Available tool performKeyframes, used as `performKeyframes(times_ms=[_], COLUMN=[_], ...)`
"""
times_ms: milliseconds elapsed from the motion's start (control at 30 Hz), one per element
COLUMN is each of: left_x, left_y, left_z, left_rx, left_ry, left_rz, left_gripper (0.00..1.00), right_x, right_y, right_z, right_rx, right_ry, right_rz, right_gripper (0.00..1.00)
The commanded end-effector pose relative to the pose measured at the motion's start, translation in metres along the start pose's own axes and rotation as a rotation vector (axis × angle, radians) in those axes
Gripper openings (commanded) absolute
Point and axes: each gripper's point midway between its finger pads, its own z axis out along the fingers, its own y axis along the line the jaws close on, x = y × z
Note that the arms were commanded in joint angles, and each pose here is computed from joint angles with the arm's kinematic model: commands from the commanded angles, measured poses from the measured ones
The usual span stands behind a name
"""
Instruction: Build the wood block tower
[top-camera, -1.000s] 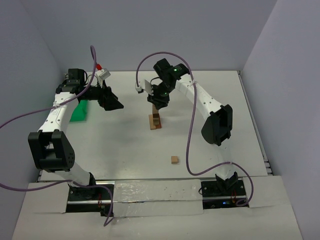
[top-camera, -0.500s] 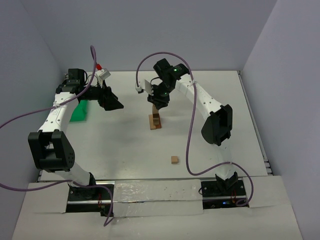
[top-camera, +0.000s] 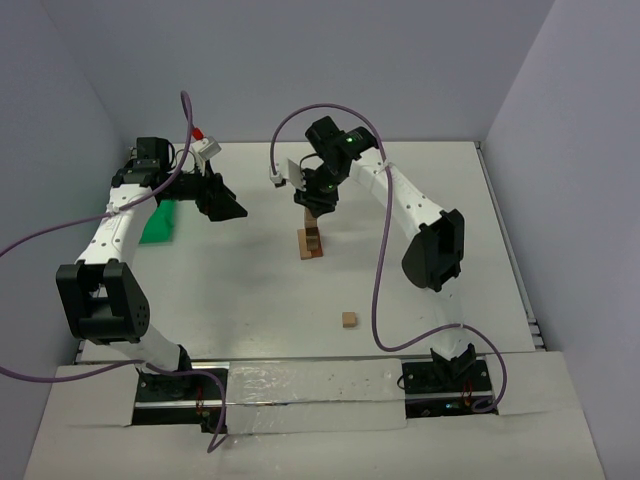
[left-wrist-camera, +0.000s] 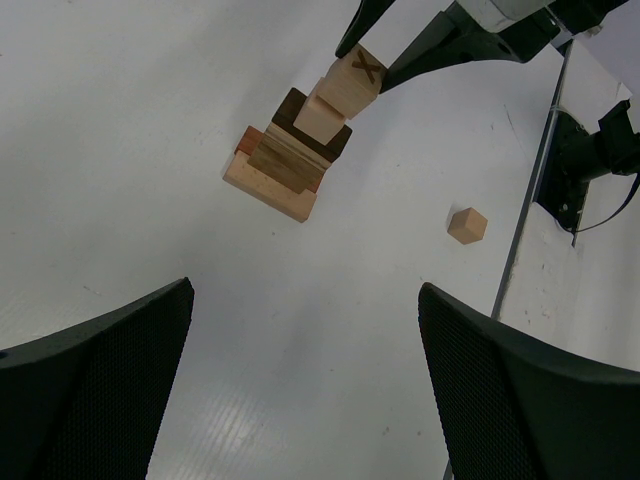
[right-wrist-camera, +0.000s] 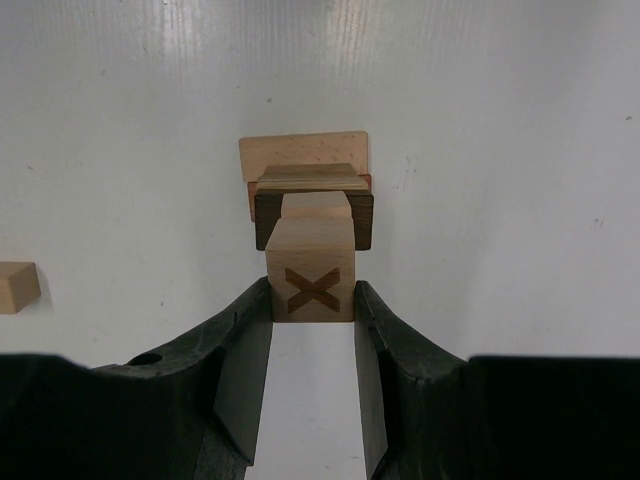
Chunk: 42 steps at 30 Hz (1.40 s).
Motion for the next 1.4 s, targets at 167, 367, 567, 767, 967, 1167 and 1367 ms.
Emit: performKeyframes(times_ms=[167,367,567,767,967,1167,1367], left_x=[-0.0194,-0.0198,-0.0188,-0.0197,-0.0189,-0.0192,-0.0189], left_y=[-0.0073,-0.0073,-0.0069,-0.0068,-0.0067,-0.0067,-0.0066], left_z=[-0.0036,-0.0039,-0.0037,-0.0041,-0.0042,-0.0042,-0.0041], left_rx=[0.033,0.032,0.031,0.03,0.028,0.027,0.027], left_ry=[-0.044,-0.043,-0.041,-0.04,-0.038,-0.038,-0.038], left_rz=[0.057,0.06,0.059,0.06,0.061,0.06,0.059], left_gripper=[0.99,0.99,0.99,0.99,0.99,0.99,0.99], right_x=[-0.0116,-0.0111,-0.0096,-0.0076,-0.0056,-0.0074,-0.0063], right_y=[-0.0044,-0.0041,-0.0045,-0.004,-0.0029,-0.0017,-0.0021], right_z=[-0.0007,0.0011,0.0022,0.0028,0.0054,0.005,0.0065], right_rx=[0.021,0.02,0.021,0.027,0.022,0.023,0.028], right_ry=[-0.006,-0.004,0.006,0.013,0.022,0.022,0.031], right_rz=[-0.044,-0.043,-0.044,-0.045,-0.044,-0.049,-0.044], right_gripper=[0.1,0.12,0.15,0.2,0.22,0.27,0.35])
